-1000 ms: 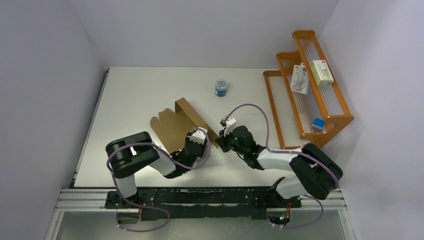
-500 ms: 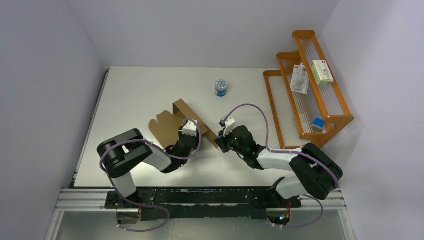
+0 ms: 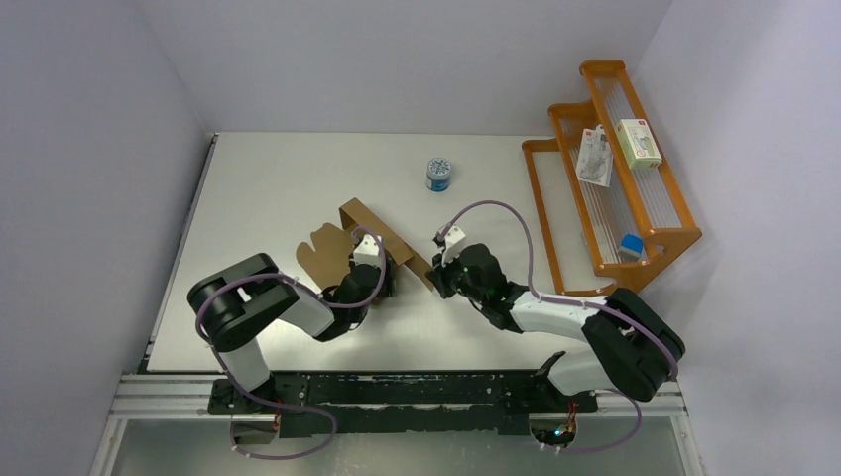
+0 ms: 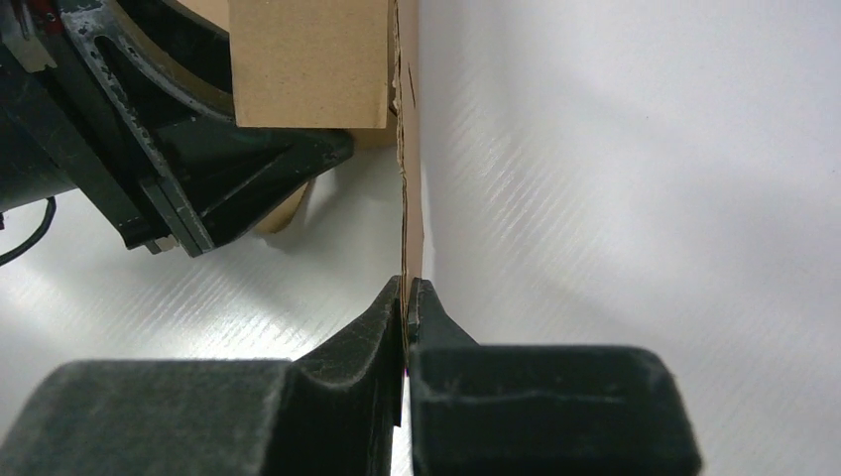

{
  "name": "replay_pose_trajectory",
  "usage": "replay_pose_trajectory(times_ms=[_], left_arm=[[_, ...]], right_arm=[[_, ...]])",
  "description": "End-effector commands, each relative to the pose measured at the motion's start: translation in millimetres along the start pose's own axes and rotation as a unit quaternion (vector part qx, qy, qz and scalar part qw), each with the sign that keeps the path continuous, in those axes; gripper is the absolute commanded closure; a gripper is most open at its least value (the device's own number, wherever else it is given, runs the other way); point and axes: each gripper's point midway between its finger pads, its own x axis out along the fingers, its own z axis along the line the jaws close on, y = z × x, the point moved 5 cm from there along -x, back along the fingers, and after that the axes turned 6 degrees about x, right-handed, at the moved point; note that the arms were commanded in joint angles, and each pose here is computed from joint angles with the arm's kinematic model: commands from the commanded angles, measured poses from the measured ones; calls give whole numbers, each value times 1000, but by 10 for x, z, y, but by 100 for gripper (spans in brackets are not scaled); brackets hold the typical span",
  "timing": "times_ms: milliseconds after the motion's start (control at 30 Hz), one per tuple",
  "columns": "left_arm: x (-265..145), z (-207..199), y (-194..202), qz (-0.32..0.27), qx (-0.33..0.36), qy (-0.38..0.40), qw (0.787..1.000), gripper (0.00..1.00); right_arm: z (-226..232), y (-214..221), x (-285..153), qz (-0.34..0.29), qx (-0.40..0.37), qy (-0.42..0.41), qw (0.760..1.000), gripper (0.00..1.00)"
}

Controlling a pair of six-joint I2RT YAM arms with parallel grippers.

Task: Fold the paper box

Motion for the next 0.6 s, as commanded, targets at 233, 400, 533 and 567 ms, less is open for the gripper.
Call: replay_pose_trajectory(times_ms=[233, 400, 533, 567], left_arm=[[-13, -117, 214, 47, -54, 47, 996, 48], [-26, -56, 253, 53, -51, 33, 997, 48], [-15, -44, 254, 53, -47, 28, 997, 48], [-9, -45, 261, 54, -47, 27, 997, 48]], right_arm=[[133, -141, 78, -12, 34, -9, 999, 86], [122, -323, 55, -33, 27, -1, 999, 63], [88, -495, 50, -36, 14, 5, 999, 51], [76, -543, 50, -39, 11, 8, 999, 50]])
